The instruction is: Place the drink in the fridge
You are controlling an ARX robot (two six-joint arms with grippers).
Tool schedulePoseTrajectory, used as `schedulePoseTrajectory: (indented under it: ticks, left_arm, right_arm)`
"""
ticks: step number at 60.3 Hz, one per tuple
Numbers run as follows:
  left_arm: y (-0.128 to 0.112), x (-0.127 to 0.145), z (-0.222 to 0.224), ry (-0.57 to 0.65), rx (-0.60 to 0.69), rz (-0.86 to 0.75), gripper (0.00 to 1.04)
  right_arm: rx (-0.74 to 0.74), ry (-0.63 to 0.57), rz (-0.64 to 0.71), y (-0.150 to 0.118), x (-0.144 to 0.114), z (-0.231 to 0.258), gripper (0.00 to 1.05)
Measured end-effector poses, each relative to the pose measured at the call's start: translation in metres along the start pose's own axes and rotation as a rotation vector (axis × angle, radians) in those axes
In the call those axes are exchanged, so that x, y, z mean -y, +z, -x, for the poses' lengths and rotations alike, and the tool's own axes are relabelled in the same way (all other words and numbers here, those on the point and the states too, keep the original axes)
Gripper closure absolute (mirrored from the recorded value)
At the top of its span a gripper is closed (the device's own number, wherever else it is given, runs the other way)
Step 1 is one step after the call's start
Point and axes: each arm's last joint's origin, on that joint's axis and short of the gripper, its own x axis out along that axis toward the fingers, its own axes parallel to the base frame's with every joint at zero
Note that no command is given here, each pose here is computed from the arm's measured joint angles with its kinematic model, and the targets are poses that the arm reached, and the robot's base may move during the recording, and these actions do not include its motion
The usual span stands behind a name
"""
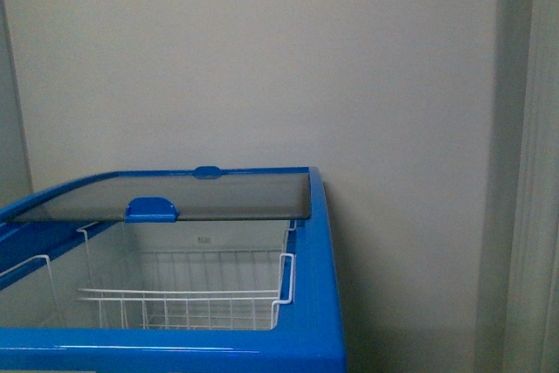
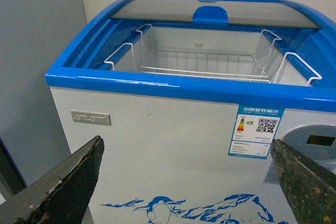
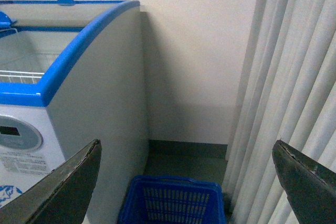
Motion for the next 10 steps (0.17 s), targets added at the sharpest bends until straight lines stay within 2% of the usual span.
schedulePoseTrajectory:
  ticks: [10]
  left_arm:
    - [0.0000,0.0000,0.0000,0.000,0.000,0.000,0.08]
  right_arm:
    - [0.000,0.000,0.000,0.0000,0.0000,0.0000,0.07]
